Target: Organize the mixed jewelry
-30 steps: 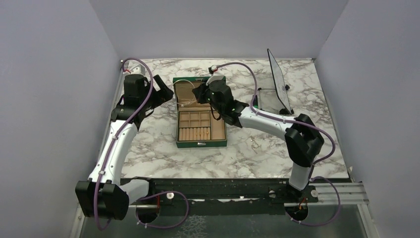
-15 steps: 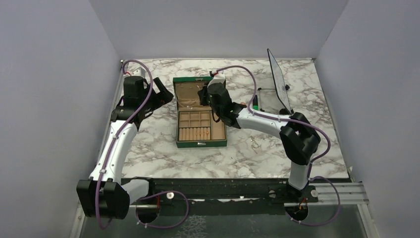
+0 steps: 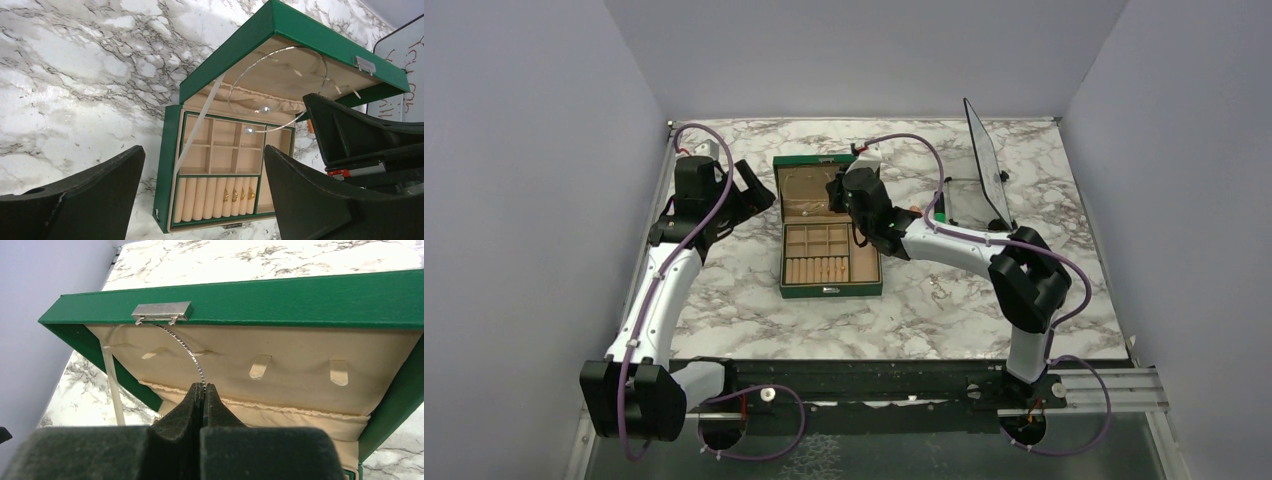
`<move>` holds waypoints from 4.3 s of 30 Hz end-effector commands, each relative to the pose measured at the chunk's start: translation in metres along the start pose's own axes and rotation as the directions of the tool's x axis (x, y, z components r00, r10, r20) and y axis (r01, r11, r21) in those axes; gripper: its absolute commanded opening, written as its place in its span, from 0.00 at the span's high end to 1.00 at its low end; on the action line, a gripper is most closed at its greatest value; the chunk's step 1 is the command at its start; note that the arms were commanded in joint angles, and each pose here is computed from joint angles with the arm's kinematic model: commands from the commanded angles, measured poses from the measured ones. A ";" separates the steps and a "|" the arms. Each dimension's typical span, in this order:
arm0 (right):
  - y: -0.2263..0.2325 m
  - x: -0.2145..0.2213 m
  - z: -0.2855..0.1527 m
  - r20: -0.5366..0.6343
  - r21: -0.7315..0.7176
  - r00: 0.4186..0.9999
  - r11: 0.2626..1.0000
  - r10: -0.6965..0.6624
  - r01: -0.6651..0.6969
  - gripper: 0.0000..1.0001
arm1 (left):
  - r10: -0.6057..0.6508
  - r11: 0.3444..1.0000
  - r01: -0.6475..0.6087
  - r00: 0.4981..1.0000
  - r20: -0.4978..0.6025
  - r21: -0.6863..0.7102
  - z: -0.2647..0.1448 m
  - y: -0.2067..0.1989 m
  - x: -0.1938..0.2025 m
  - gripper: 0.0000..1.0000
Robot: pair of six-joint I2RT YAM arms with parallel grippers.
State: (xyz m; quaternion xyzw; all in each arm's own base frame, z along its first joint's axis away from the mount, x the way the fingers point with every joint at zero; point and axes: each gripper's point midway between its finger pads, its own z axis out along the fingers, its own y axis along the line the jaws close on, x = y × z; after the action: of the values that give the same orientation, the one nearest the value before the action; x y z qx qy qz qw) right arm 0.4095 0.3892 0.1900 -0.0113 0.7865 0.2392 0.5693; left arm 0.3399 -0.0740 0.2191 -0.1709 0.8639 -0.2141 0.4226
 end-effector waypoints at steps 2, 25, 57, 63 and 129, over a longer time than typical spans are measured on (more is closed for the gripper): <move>-0.005 -0.013 -0.003 0.043 0.062 0.999 0.998 0.029 -0.031 0.99 | 0.005 1.000 -0.005 1.000 -0.013 0.022 0.000 0.000 0.004 0.10; -0.009 -0.029 -0.019 0.063 0.078 0.997 0.995 0.049 -0.054 0.99 | -0.018 0.999 0.019 0.999 -0.030 0.040 0.003 -0.001 0.010 0.11; -0.014 0.009 0.010 -0.056 0.169 0.997 0.985 0.047 -0.036 0.90 | -0.014 0.999 0.016 0.999 -0.031 0.052 -0.001 -0.002 0.014 0.11; -0.007 0.004 0.011 -0.048 0.154 0.995 0.985 0.082 -0.074 0.96 | -0.015 0.998 0.017 0.999 -0.033 0.054 -0.001 -0.002 0.014 0.11; 0.020 0.008 -0.055 -0.216 -0.019 0.911 0.932 0.350 -0.362 0.96 | -0.048 0.911 0.091 0.992 -0.117 0.401 0.062 -0.046 0.038 0.37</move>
State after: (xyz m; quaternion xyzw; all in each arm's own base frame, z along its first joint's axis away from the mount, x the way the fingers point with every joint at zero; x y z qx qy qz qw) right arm 0.3548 0.3812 0.1818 0.1036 0.8405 0.3254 0.4207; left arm 0.3701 -0.1382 0.1790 -0.1092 0.8240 -0.3942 0.3920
